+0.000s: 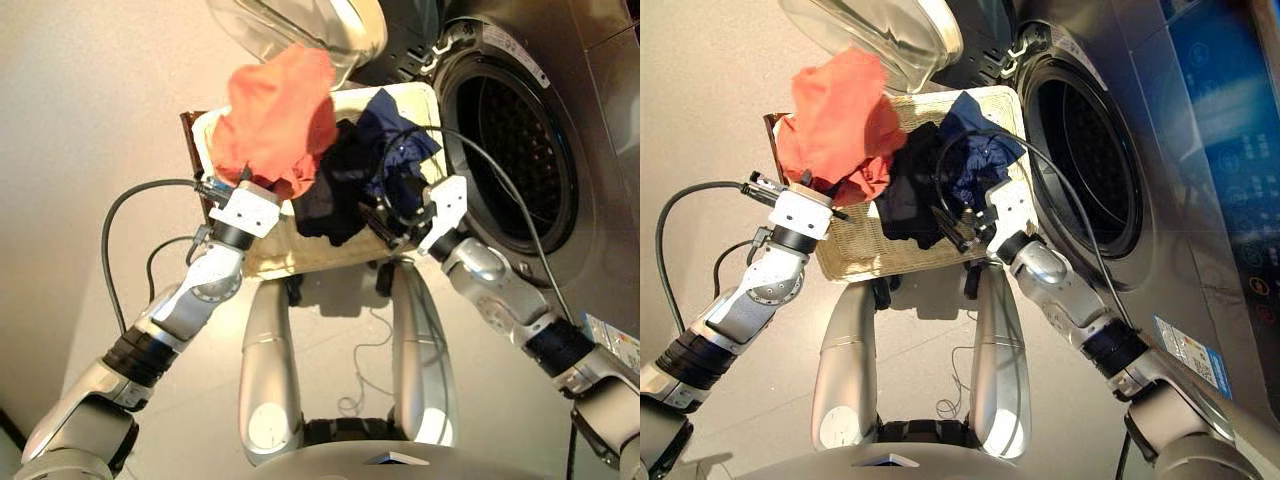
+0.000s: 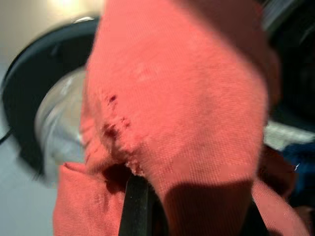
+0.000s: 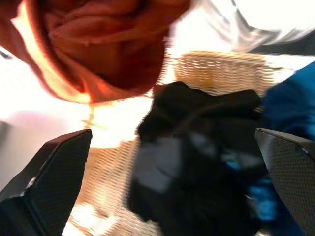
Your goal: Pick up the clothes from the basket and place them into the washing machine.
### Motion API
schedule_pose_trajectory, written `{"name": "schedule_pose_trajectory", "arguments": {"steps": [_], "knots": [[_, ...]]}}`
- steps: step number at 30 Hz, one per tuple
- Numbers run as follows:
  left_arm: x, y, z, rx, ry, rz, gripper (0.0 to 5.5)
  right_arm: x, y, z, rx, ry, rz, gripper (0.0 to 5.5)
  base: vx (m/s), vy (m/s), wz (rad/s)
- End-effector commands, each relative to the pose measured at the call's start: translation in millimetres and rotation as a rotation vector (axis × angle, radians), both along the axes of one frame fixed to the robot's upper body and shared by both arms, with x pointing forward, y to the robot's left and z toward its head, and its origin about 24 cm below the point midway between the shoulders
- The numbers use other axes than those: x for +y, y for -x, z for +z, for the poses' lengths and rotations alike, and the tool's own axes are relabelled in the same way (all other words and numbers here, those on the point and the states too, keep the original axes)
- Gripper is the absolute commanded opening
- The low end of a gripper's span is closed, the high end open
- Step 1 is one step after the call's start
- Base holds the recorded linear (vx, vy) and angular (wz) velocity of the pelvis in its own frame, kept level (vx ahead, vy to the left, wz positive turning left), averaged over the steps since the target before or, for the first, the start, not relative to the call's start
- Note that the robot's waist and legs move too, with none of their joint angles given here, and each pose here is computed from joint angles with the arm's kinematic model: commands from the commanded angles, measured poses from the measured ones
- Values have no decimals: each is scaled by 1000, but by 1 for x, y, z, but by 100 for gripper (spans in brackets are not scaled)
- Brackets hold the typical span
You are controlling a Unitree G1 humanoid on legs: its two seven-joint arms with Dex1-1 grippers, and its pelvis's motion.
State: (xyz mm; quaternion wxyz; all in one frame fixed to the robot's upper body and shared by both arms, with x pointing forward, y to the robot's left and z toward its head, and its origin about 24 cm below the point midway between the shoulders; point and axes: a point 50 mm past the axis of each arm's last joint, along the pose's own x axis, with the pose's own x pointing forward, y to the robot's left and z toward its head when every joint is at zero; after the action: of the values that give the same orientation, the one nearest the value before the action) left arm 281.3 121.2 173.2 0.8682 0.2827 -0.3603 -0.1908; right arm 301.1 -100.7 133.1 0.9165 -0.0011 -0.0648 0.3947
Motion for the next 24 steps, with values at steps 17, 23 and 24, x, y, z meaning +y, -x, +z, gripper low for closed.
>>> {"name": "schedule_pose_trajectory", "arguments": {"steps": [17, 23, 24], "knots": [[-32, 20, -33, 28, -203, -214, 0, 49, 41, 112, -358, -129, 394, 550, 0, 0, 0], [-45, 27, -49, 14, -307, -271, 0, 51, 38, 111, -348, -122, 390, 550, 10, 7, -1], [-49, 28, -52, 2, -325, -281, 0, 51, 31, 103, -299, -130, 363, 550, 64, 40, 27]]}}
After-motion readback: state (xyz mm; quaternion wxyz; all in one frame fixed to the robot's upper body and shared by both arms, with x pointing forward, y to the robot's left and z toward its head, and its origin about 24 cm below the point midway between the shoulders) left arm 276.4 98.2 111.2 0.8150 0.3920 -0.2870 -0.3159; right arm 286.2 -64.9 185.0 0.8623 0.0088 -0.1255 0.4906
